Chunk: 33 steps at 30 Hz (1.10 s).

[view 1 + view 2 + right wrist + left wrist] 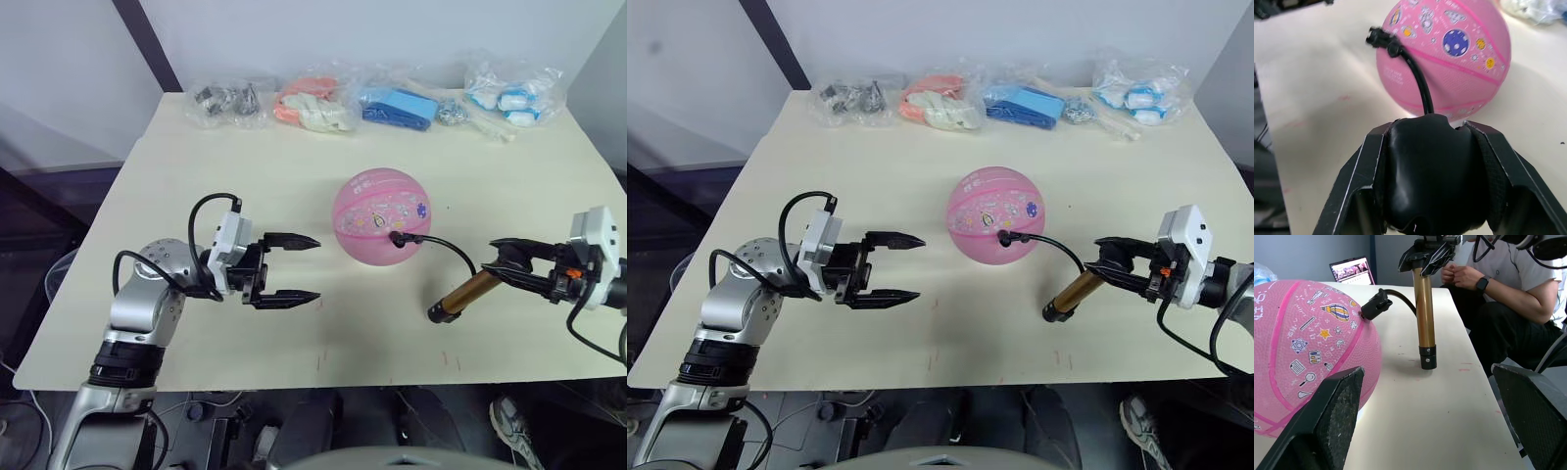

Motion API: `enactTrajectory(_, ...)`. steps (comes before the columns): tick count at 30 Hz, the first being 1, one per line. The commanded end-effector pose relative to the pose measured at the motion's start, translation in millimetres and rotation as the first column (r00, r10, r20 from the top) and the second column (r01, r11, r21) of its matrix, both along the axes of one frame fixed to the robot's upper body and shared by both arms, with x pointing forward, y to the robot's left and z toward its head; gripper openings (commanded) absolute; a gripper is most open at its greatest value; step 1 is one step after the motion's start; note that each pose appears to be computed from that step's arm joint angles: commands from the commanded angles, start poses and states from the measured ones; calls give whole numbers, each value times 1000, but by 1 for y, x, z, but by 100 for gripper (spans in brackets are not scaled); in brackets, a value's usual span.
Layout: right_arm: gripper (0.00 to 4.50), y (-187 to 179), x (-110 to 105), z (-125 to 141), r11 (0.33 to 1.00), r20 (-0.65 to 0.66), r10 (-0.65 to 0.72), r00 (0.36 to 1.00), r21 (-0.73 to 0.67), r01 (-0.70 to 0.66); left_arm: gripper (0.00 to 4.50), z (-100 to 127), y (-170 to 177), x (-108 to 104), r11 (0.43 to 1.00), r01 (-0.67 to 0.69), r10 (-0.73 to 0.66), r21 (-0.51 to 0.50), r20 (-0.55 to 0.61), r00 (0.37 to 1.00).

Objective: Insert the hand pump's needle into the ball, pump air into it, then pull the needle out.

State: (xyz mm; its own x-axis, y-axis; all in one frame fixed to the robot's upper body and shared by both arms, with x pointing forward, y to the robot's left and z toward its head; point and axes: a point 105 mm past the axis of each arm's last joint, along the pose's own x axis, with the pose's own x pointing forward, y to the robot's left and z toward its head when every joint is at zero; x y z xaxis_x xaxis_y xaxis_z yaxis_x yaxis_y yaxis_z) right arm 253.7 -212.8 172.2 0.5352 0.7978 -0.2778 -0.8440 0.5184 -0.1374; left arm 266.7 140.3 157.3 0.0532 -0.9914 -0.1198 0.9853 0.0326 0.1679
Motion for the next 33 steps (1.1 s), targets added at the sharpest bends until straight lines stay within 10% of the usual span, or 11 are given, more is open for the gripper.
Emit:
enactTrajectory(1,174,-12,3,18,998,53,-38,998,-43,40,445,15,-1,-3,999,32,-31,-22,61,998)
enactTrajectory(15,174,-23,0,39,979,101,13,995,-202,8,445,16,-4,-4,999,42,-39,-31,68,997)
enactTrajectory(33,174,50,-5,9,847,167,388,906,-452,-280,445,16,-5,-3,998,48,-45,-31,76,996)
